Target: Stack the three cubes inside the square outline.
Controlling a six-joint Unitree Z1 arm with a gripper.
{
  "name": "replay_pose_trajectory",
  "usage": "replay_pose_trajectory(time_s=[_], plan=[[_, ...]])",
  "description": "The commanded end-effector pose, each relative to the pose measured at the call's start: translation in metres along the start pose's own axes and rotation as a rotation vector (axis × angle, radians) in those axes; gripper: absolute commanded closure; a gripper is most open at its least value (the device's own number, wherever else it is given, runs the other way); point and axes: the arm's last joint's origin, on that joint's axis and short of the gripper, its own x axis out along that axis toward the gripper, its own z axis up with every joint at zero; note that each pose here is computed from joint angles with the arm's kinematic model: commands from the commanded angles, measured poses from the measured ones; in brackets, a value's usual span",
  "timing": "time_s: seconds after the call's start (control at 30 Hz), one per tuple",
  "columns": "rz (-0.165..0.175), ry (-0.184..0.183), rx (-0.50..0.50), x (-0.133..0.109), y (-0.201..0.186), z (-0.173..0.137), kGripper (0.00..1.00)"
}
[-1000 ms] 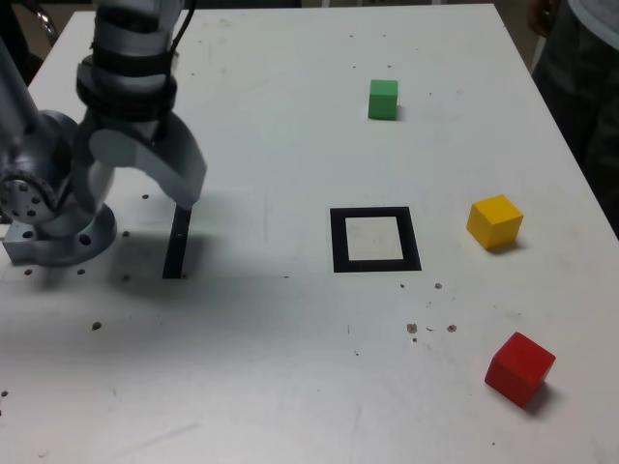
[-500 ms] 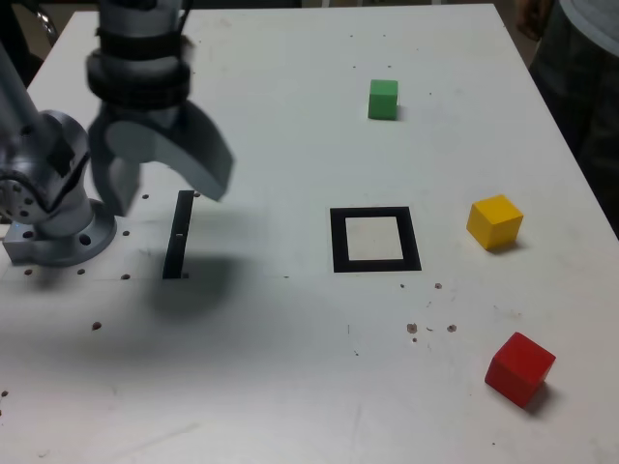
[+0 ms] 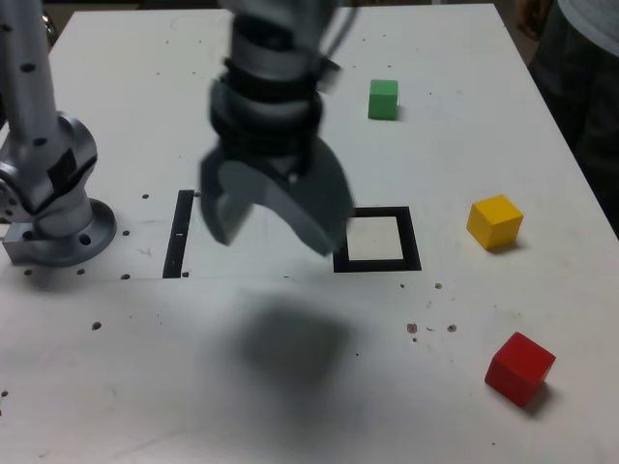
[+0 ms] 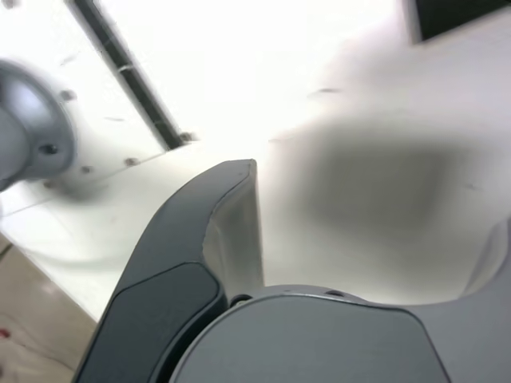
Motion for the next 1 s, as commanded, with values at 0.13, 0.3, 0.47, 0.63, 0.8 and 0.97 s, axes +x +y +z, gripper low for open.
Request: replay_pose_trajectory(time_s=[0.13,0.3,0.47,0.63,0.8,0.97], plan=[[0.077,-0.113,0.137,-0.035,-0.017,0.046,0.01],[0.103,-0.107,0.220,-0.036,-0.026,0.076,0.01],[0.154,-0.103,0.309,-0.038,-0.040,0.106,0.01],[0.187,-0.129,0.398,-0.039,-0.054,0.133,0.01],[0.203,-0.141,0.470,-0.032,-0.061,0.155,0.01],[0.209,-0.149,0.517,-0.021,-0.066,0.176,0.01]])
